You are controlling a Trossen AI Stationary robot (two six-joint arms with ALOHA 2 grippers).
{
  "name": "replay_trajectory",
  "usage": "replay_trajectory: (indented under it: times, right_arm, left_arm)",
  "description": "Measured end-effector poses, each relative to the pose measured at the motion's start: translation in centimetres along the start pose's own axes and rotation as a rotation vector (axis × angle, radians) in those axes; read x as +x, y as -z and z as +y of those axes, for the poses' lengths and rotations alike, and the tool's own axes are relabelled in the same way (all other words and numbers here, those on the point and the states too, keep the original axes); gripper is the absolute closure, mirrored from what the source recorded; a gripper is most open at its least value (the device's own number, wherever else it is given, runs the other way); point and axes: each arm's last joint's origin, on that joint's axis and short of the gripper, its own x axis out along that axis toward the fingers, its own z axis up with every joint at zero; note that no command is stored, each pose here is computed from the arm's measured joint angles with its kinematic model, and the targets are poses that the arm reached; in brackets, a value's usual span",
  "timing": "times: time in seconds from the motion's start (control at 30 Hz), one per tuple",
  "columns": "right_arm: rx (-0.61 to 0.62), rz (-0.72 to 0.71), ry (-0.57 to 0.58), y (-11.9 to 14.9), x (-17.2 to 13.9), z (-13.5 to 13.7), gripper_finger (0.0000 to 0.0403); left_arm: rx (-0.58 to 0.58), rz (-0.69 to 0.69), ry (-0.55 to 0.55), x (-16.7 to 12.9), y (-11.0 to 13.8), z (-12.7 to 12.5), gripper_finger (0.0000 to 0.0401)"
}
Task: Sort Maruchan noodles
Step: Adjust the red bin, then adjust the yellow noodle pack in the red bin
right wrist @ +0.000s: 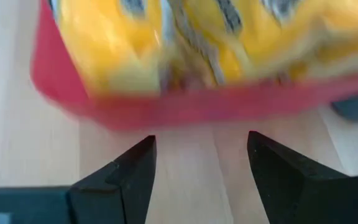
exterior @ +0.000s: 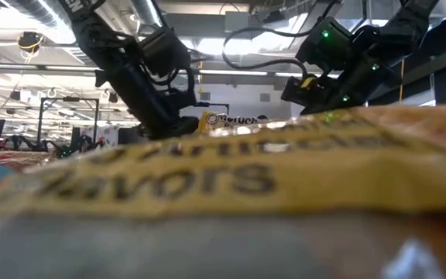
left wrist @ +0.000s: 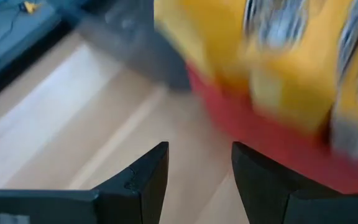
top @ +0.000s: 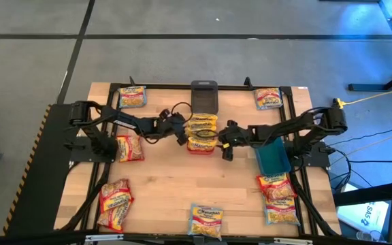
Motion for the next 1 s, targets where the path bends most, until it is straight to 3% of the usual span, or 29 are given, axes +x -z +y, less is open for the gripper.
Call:
replay_trajectory:
  times: [0.23, 0.47, 0.6, 0.8, 1.0]
  right_arm:
    - [-0.009, 0.082, -0.053, -2.5, -3.1, 1.2, 0.0182]
    - [-0.058, -0.079, -0.018, -6.6, -5.3, 3.4, 0.0182]
    - [-0.024, -0.215, -0.058, -7.9, -5.5, 3.7, 0.0185]
    - [0.028, -0.407, -0.071, -8.4, -3.5, 3.8, 0.0244]
    - [0.036, -0.399, -0.057, -7.6, 0.1, 3.6, 0.0320]
  left_arm:
    - [0.023, 0.078, 0.020, -3.1, 0.6, -0.8, 0.0232]
    - [0.060, 0.014, 0.117, -8.3, 0.3, -2.3, 0.0232]
    - [0.070, 0.001, 0.151, -10.0, 0.8, -3.2, 0.0232]
    - [0.114, -0.013, 0.197, -11.2, 1.5, -4.5, 0.0232]
    - [0.126, -0.023, 0.217, -11.6, 1.7, -4.9, 0.0232]
